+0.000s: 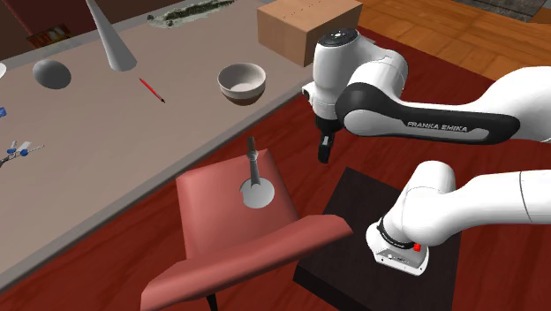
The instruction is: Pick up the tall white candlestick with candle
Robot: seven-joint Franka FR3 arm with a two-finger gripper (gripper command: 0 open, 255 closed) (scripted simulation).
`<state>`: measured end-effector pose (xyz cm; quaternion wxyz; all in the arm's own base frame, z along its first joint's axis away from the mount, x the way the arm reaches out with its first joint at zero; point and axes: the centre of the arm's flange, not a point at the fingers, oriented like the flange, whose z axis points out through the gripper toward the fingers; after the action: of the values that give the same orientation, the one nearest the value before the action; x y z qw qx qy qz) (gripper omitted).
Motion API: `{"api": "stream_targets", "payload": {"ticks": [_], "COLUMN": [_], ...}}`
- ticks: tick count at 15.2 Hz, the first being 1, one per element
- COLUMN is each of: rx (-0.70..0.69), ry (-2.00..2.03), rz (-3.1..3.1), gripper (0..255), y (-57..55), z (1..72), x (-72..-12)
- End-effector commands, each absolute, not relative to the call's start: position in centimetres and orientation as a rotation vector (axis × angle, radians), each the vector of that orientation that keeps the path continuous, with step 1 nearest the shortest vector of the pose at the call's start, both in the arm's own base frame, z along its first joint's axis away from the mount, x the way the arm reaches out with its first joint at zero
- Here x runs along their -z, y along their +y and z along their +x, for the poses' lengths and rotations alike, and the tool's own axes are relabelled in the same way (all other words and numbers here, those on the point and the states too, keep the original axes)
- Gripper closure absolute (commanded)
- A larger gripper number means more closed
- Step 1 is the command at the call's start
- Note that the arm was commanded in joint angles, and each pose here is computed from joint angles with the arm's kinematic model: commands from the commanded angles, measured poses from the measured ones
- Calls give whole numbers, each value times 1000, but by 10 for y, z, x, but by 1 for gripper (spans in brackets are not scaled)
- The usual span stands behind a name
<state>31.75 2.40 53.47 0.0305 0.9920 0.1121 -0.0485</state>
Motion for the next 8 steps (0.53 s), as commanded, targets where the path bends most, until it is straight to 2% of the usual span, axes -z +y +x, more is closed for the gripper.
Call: {"api": "stream_targets", "payload": {"ticks": [1,8], "rx": [150,316], "ry": [345,248], "rz": [3057,3122], "gripper": [0,0], "y": [24,70], "z": [318,407], "x": [-535,-545]}}
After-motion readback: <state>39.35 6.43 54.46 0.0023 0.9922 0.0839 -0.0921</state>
